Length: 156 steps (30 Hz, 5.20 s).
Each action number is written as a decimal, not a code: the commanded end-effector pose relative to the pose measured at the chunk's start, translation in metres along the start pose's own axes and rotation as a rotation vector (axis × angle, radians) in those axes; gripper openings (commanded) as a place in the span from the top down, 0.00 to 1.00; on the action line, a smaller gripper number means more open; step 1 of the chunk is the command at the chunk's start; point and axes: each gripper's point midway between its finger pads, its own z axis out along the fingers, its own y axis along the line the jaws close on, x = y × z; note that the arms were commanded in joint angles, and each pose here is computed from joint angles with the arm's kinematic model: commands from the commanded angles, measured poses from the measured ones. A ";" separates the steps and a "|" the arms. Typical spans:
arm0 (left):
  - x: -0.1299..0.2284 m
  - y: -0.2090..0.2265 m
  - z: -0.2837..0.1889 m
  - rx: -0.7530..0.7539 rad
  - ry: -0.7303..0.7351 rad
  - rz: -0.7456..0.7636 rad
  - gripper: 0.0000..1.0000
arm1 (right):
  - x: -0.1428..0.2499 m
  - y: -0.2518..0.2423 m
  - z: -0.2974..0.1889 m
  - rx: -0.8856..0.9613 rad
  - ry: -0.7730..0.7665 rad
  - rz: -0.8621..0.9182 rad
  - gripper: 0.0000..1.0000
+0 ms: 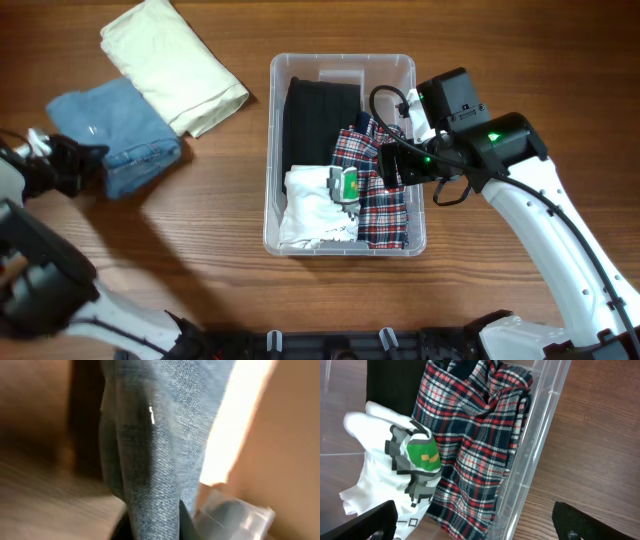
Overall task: Pack container
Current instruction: 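Grasp the blue jeans with the left gripper and place them in the bin, then grasp the cream cloth with the left gripper and lay it on top in the bin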
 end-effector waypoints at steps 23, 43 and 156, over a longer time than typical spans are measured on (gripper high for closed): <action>0.412 -0.264 0.053 0.218 0.165 0.815 0.96 | 0.016 -0.165 -0.124 0.373 -0.310 0.603 0.00; 0.289 -0.156 0.068 -0.382 -0.123 0.604 0.00 | 0.014 -0.162 -0.123 0.354 -0.313 0.596 0.00; 0.438 -0.253 0.057 0.115 0.278 1.009 0.96 | 0.021 -0.150 -0.092 0.269 -0.180 0.500 0.00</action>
